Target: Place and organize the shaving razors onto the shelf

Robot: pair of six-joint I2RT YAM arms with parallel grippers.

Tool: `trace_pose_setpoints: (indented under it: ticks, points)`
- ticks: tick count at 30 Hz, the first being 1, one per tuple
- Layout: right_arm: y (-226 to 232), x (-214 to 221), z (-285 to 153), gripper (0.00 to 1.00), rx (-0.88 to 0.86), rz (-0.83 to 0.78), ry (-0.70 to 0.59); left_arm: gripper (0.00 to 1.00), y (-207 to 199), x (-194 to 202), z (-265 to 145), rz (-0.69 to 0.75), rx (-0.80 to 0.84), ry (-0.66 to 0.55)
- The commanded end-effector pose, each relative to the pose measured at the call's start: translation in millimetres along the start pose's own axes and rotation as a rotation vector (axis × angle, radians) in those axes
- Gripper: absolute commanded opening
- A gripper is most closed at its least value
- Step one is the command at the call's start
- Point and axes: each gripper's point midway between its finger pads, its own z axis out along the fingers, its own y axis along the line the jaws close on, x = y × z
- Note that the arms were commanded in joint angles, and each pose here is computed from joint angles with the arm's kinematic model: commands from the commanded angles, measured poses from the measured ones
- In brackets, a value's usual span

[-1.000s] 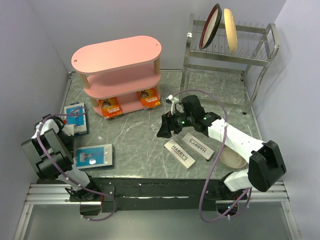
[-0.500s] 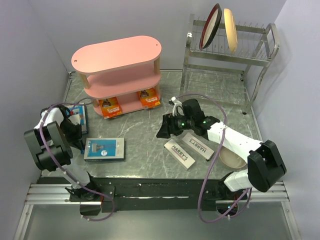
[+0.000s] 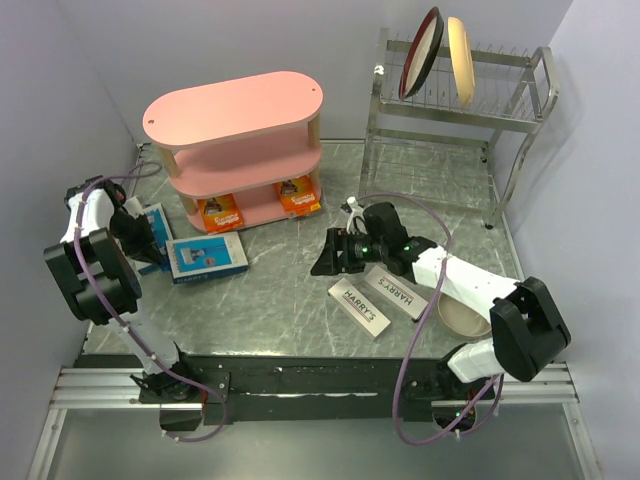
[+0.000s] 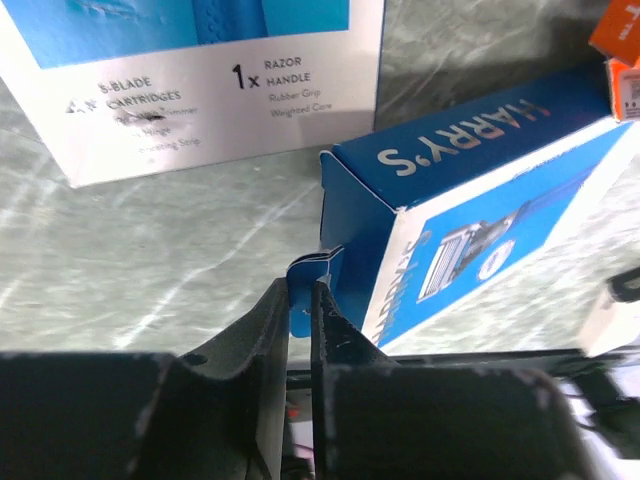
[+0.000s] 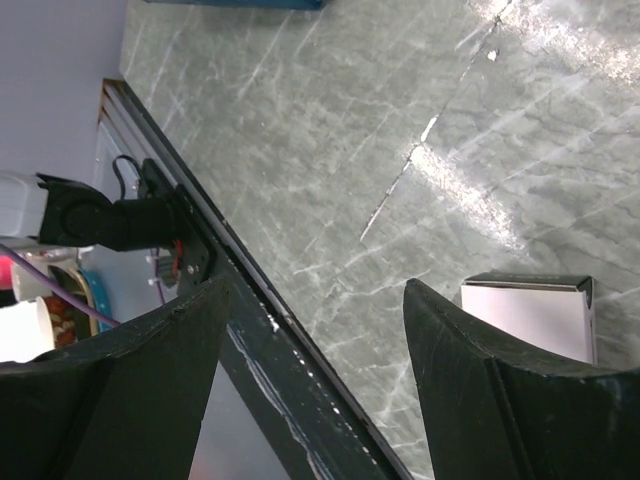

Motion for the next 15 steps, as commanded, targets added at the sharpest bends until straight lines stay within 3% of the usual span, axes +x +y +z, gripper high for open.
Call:
trace_pose_setpoints:
  ticks: [1,4,5,6,9,11,13,14,15]
  points:
    - [26.4,-27.7,-3.2,0.77,-0.057,0.005,-0.064,0.01,-26.5,2.6,-14.9,-0.152,0.091,-0.047]
    - [28.7,-26.5,-3.6,0.77,-0.054,0.080,-0.060,0.01,-61.0,38.5,-12.5,-0.227,0.298,0.041]
    - [30.6,-26.8,-2.9,0.77,-0.055,0.102,-0.058,0.01,-64.3,68.2,-6.6,-0.256,0.329,0.076]
    - [33.9,-26.0,-1.8,0.77,-0.062,0.136,-0.051,0.01,-68.0,75.8,-3.1,-0.266,0.360,0.057]
    - [38.2,-17.9,11.3,0.78,-0.037,0.250,-0.020,0.01,-84.1,108.0,-5.9,-0.487,0.465,0.049]
    - [39.5,-7.3,27.0,0.78,-0.013,0.294,0.009,0.01,-107.6,130.3,2.9,-0.456,0.517,0.131]
    - [41.0,-3.2,40.7,0.78,-0.006,0.353,0.038,0.01,-114.2,138.6,7.1,-0.516,0.533,0.166]
    - [43.4,-1.0,45.8,0.79,-0.007,0.364,0.053,0.02,-116.9,145.2,10.1,-0.496,0.504,0.169]
    - [41.1,-0.5,50.7,0.79,0.011,0.403,0.059,0.13,-120.1,149.9,10.6,-0.516,0.509,0.187]
